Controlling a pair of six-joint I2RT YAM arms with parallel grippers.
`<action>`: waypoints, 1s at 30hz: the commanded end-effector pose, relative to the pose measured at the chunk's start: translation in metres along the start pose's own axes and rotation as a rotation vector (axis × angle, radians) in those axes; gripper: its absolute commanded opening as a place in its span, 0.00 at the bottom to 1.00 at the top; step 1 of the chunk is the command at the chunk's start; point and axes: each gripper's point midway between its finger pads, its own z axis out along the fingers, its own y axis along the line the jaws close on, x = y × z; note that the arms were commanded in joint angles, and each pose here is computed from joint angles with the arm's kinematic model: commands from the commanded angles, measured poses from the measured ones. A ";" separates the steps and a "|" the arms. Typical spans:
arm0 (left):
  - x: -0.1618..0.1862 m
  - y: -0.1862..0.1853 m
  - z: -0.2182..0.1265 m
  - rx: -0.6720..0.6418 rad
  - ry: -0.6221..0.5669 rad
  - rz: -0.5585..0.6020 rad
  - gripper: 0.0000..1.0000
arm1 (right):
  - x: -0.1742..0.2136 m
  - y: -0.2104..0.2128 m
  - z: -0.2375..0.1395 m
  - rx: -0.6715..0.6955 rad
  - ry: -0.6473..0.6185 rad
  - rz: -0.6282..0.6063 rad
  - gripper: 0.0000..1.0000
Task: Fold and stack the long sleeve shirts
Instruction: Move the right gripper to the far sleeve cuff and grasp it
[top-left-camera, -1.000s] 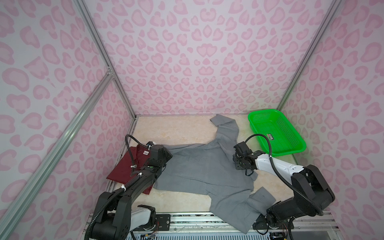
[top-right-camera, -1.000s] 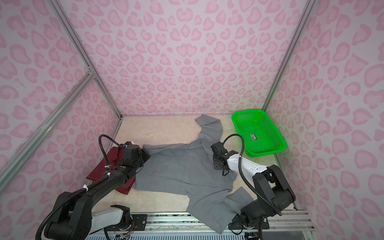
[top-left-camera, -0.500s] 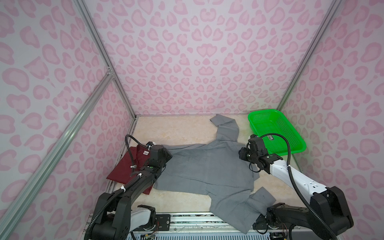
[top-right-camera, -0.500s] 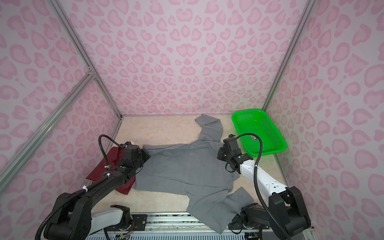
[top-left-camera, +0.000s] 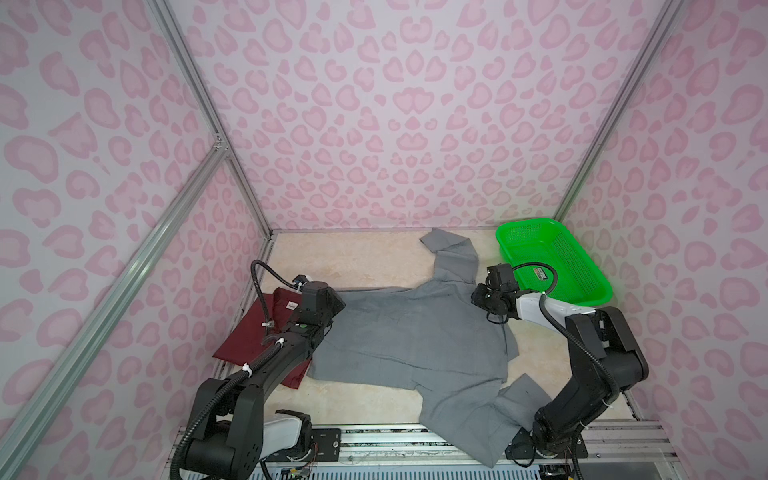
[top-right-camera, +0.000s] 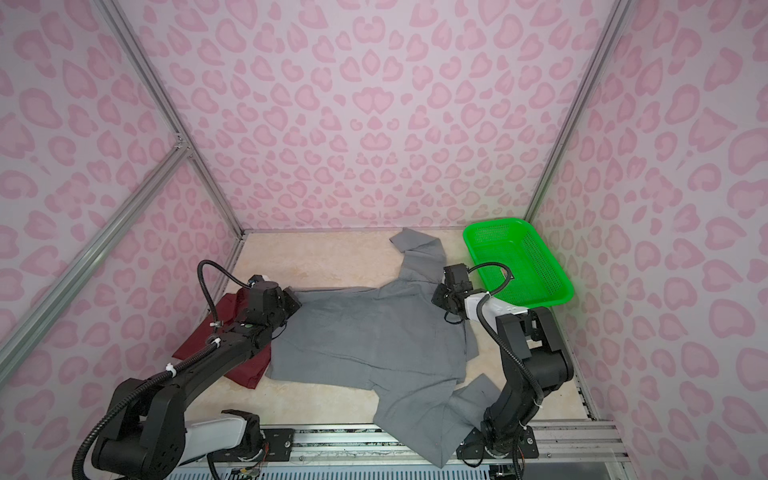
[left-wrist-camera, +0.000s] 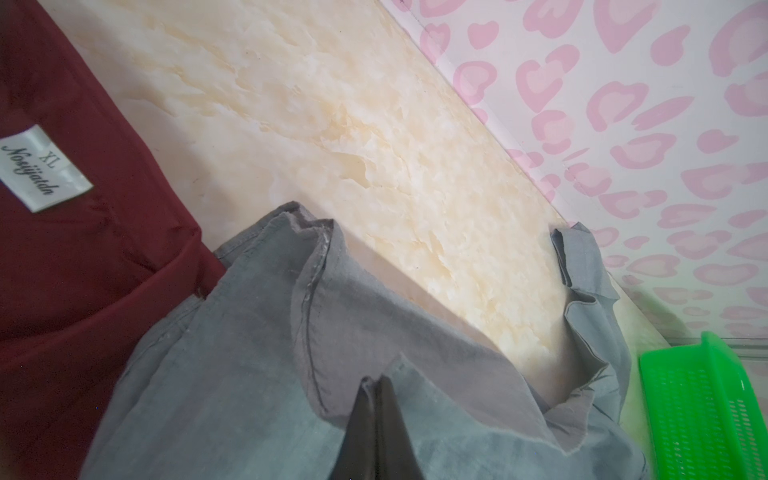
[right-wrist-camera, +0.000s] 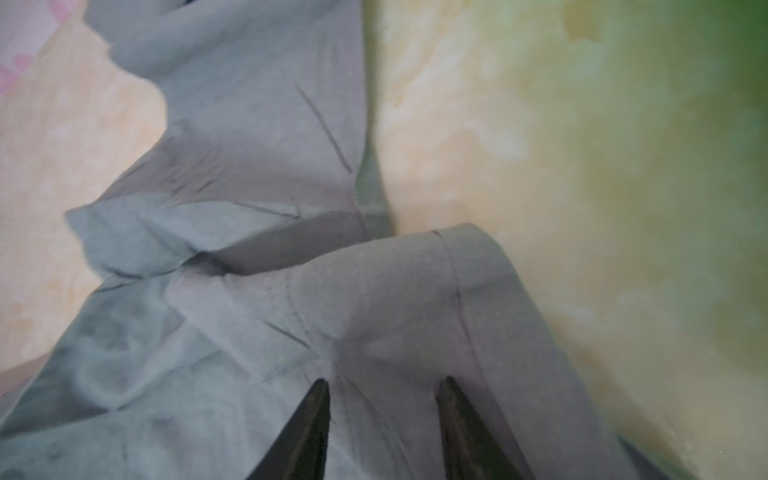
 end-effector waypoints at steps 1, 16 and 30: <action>-0.005 -0.004 0.001 0.001 -0.006 0.020 0.04 | -0.004 -0.022 0.008 0.039 -0.002 0.050 0.45; 0.003 -0.019 0.018 0.018 0.092 0.057 0.03 | -0.082 0.126 -0.046 -0.159 -0.106 -0.341 0.58; 0.008 -0.016 0.023 -0.005 0.123 0.082 0.03 | -0.111 0.211 0.081 -0.118 0.006 -0.667 0.62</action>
